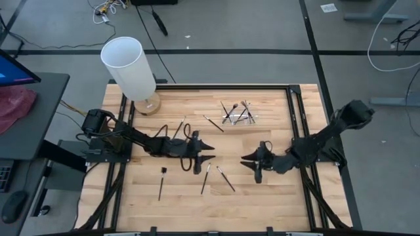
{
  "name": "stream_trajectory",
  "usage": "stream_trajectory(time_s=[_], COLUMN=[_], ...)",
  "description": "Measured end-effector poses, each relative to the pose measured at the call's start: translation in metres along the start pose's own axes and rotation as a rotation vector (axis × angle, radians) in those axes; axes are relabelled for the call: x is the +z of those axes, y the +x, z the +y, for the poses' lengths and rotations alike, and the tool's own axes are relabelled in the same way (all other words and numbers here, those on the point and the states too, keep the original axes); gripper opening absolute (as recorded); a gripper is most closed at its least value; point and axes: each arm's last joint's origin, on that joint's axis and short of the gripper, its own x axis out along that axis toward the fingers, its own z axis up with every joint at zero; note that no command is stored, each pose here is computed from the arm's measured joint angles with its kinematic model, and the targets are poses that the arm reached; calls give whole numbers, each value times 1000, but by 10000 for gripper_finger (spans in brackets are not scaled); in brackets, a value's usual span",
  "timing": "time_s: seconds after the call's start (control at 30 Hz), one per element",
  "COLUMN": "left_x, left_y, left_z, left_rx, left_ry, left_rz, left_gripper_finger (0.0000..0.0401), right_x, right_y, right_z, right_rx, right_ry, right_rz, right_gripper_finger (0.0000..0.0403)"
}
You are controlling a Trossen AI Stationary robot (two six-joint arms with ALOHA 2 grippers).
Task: Put items in baskets/containers
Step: Put the black eyeshadow brush into the transparent organizer
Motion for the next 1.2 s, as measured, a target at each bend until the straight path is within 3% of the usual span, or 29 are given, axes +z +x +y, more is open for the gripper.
stream_trajectory(time_s=[0.27, 0.47, 0.67, 0.97, 1.2], left_x=[-23, -30, -48, -69, -70], left_y=[0, 0, 4, 14, 16], left_z=[37, 60, 66, 69, 67], left_rx=[334, 425, 459, 538, 439], left_ry=[-79, -149, -150, -126, -97], left_rz=[224, 296, 371, 376, 410], left_gripper_finger=[169, 210, 238, 159, 74], right_x=[-17, -14, -12, -11, -11], right_y=[18, 22, 23, 23, 23], right_z=[-1, 0, 1, 1, 1], right_rx=[-53, -43, -36, -33, -33], right_ry=[4, -14, -23, -23, -22], right_rz=[-18, -63, -79, -79, -80], right_gripper_finger=[107, 106, 106, 106, 106])
